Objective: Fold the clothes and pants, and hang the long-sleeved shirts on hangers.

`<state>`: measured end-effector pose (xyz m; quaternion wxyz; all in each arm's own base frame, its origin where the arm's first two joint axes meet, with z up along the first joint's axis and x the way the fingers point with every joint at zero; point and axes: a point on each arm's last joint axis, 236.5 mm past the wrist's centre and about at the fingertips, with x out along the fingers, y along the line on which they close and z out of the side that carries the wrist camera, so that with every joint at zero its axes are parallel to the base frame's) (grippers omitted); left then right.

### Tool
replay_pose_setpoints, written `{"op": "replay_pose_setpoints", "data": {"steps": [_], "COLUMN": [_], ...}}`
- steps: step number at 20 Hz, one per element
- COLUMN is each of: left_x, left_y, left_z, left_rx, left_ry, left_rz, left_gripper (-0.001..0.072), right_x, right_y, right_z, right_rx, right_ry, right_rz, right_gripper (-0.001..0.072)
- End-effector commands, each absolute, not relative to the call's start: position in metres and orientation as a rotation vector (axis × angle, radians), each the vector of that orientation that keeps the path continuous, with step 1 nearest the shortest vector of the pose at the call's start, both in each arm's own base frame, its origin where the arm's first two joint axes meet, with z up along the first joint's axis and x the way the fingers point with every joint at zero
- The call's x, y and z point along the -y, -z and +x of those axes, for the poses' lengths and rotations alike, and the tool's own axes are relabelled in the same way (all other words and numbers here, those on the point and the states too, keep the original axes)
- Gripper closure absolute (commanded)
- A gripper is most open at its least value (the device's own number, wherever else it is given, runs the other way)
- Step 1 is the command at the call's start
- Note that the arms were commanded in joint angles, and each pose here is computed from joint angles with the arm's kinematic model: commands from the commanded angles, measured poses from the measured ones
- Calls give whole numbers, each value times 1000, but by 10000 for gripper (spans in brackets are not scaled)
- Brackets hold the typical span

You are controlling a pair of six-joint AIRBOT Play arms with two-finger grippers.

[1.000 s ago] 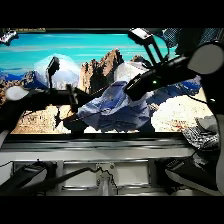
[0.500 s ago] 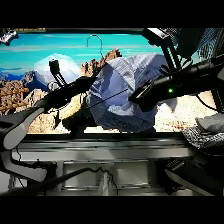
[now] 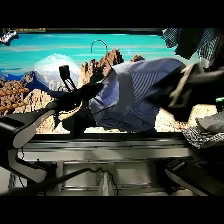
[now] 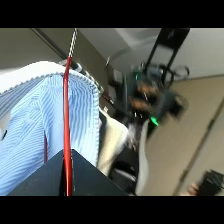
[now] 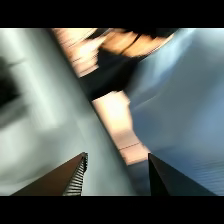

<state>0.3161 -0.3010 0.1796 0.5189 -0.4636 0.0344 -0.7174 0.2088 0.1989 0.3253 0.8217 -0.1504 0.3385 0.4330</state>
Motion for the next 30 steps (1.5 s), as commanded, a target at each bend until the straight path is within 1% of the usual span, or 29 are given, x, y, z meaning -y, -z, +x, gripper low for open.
{"op": "replay_pose_setpoints", "data": {"steps": [1,2,3,5,6,9,10,17,18,19,20,21,23,24,26,27,28,30], "left_x": [317,320,321,322,322,321,321,322,322,322,322,322,322,322,322,321,319,312], "left_y": [-175,-175,-176,-176,-176,-176,-176,-174,-174,-174,-174,-173,-173,-173,-173,-173,-173,-174], "left_z": [294,290,288,287,287,288,288,286,286,286,285,285,285,285,285,286,289,296], "left_rx": [-165,-173,-174,-175,-175,-174,-174,-192,-205,-210,-211,-214,-214,-221,-237,-254,-267,-279], "left_ry": [1798,1810,1815,1816,1816,1815,1814,1822,1824,1824,1826,1827,1827,1828,1828,1827,1821,1802], "left_rz": [-1106,-1103,-1103,-1102,-1103,-1103,-1102,-1101,-1110,-1112,-1111,-1108,-1109,-1114,-1126,-1139,-1153,-1172], "left_gripper": [696,696,696,696,696,696,696,696,696,696,696,696,694,677,447,378,290,234], "right_x": [-126,-127,-130,-138,-143,-165,-170,-164,-162,-163,-164,-164,-164,-163,-162,-160,-159,-158], "right_y": [-385,-382,-374,-353,-342,-310,-299,-224,-214,-207,-203,-201,-205,-208,-217,-222,-226,-234], "right_z": [252,256,261,273,281,287,286,293,296,297,298,299,299,299,297,294,292,286], "right_rx": [-455,-459,-477,-536,-570,-656,-689,-898,-923,-939,-953,-955,-940,-928,-892,-878,-865,-838], "right_ry": [-577,-583,-601,-634,-647,-738,-767,-771,-764,-766,-770,-770,-767,-765,-756,-754,-753,-752], "right_rz": [-546,-586,-620,-658,-662,-644,-639,-672,-678,-680,-680,-681,-682,-681,-679,-682,-680,-676], "right_gripper": [265,265,244,236,183,89,17,19,36,154,400,694,684,685,686,686,687,687]}}
